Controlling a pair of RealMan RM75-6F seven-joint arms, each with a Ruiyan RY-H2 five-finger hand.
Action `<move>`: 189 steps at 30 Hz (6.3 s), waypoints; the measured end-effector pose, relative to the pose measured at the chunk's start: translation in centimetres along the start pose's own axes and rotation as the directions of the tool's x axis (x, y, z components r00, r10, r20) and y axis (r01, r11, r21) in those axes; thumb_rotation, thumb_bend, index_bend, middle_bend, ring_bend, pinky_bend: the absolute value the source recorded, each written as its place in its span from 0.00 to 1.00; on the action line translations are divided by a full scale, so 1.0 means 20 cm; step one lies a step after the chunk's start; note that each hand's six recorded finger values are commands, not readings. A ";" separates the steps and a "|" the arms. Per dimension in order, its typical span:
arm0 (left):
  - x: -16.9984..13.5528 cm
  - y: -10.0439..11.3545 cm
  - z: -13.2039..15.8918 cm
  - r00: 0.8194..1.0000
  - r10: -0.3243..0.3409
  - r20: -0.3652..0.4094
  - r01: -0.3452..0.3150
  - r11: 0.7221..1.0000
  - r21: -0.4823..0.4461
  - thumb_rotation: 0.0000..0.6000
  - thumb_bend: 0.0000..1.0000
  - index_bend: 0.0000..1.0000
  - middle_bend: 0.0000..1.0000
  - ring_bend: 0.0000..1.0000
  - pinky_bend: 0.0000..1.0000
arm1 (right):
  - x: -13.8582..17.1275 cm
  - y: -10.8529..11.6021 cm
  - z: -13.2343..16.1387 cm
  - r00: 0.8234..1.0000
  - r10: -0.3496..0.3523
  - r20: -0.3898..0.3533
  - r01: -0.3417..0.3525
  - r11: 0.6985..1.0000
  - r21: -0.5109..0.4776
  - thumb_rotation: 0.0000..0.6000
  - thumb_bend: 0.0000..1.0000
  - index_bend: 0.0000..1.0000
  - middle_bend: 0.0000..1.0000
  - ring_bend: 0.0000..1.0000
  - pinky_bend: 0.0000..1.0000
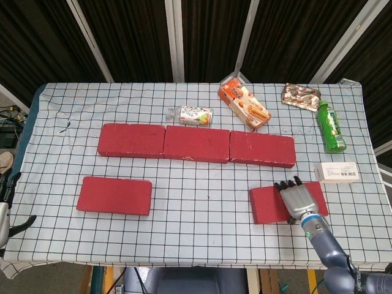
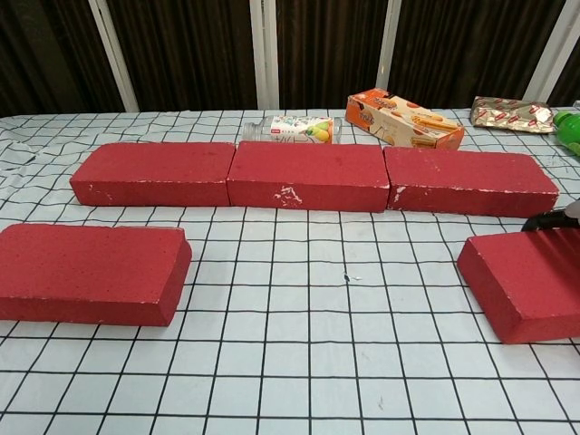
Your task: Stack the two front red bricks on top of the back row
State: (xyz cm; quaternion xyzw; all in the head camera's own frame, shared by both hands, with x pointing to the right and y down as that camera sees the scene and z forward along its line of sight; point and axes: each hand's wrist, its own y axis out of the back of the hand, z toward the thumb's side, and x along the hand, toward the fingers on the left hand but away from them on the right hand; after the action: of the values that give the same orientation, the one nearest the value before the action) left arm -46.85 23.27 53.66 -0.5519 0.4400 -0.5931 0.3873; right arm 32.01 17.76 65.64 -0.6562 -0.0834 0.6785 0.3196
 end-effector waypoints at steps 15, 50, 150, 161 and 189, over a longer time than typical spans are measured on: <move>0.05 -0.02 -0.03 1.000 0.009 -0.029 -0.009 1.000 0.003 1.00 0.10 0.06 0.00 0.00 0.11 | 0.02 0.43 -0.06 0.993 -0.093 0.078 0.094 0.996 -0.004 1.00 0.17 0.44 0.30 0.18 0.00; 0.19 -0.10 -0.09 0.992 0.006 -0.130 0.005 0.997 0.081 1.00 0.10 0.08 0.00 0.00 0.11 | -0.72 1.12 0.49 0.991 0.085 0.100 -0.069 0.986 -0.151 1.00 0.17 0.45 0.32 0.19 0.00; 0.22 -0.13 -0.11 0.989 -0.003 -0.149 0.018 0.995 0.097 1.00 0.10 0.08 0.00 0.00 0.11 | -0.80 1.02 0.62 0.989 0.092 0.117 -0.077 0.989 -0.125 1.00 0.17 0.42 0.32 0.19 0.00; 0.22 -0.13 -0.11 0.989 -0.007 -0.147 0.022 0.995 0.097 1.00 0.10 0.08 0.00 0.00 0.11 | -0.79 1.02 0.62 0.986 0.110 0.122 -0.093 0.986 -0.139 1.00 0.17 0.18 0.21 0.09 0.00; 0.22 -0.13 -0.11 0.988 -0.008 -0.156 0.024 0.994 0.102 1.00 0.10 0.08 0.00 0.00 0.11 | -0.78 1.04 0.64 0.988 0.102 0.120 -0.084 0.985 -0.149 1.00 0.17 0.02 0.12 0.05 0.00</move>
State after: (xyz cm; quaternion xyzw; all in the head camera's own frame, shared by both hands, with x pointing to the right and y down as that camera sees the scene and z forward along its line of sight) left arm -49.35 20.17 57.57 -0.4866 0.4330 -0.6596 0.3751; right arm 12.10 -3.13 69.25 -0.6361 -0.1213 0.7253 0.2337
